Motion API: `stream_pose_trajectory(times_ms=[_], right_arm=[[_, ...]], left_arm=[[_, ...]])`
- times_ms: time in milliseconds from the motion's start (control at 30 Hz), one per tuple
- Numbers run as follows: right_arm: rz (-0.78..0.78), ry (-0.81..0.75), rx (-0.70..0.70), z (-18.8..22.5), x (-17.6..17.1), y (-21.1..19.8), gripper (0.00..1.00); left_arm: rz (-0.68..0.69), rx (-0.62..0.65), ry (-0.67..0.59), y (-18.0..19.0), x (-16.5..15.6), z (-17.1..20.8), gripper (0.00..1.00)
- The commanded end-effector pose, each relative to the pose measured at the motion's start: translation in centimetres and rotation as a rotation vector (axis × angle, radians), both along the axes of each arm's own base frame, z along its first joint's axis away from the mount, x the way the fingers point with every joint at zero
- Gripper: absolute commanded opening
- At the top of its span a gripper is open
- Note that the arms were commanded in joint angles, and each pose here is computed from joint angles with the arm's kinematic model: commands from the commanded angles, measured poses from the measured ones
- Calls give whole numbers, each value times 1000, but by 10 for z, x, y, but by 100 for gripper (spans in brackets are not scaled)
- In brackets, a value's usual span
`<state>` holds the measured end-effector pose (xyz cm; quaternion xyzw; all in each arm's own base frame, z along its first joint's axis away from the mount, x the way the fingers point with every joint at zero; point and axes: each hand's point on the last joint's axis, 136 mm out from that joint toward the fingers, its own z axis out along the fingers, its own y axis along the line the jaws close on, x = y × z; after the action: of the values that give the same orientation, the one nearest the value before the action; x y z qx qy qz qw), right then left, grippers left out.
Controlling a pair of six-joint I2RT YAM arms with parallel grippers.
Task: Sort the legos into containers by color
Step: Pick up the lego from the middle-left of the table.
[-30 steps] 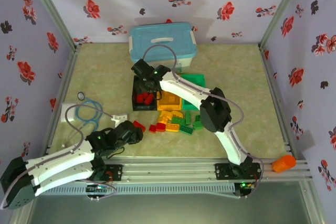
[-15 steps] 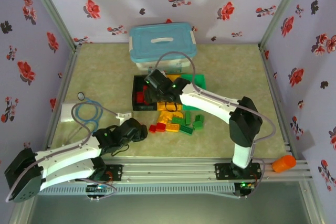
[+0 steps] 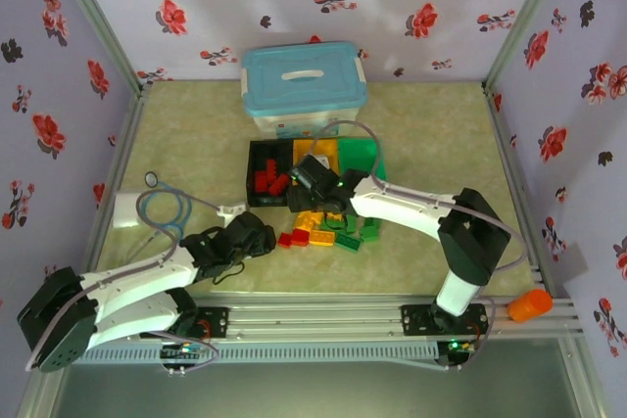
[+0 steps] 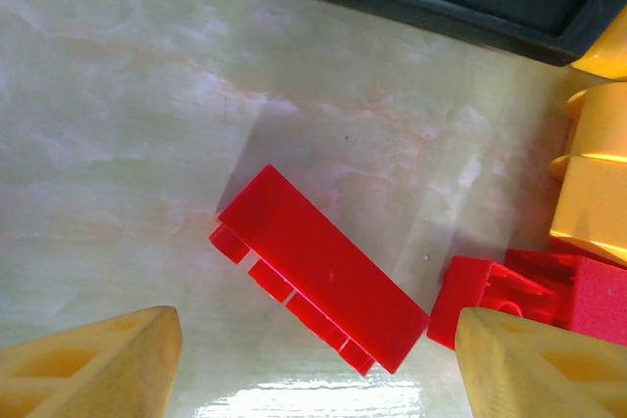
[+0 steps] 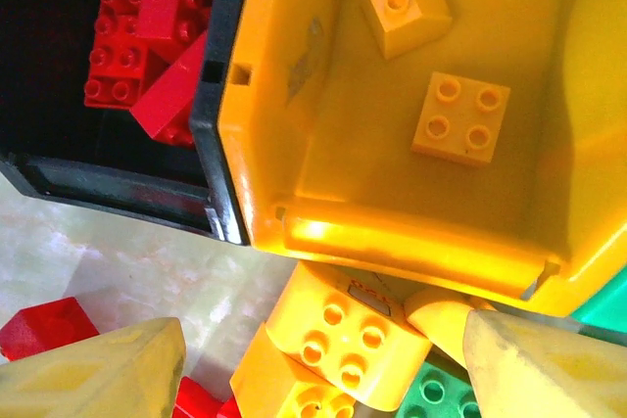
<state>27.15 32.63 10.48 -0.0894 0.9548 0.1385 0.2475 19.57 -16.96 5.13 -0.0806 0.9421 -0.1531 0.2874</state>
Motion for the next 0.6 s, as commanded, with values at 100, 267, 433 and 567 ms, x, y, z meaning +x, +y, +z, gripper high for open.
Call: stream_pose_trajectory(times_ms=[100,267,433,567], right_arm=[[-43,-14,47,0,-4,-4,75],[-56,-13,51,-2,-10,-11,74],[-67,-37,76,8,-16,-19,74],[-81,-54,96,15,-19,-26,74]], left_arm=[[4,-34,-21,-12,14,10,72],[7,-26,-12,-11,18,7,70],[11,-19,-4,-11,23,2,68],[6,-6,9,-13,25,-3,62]])
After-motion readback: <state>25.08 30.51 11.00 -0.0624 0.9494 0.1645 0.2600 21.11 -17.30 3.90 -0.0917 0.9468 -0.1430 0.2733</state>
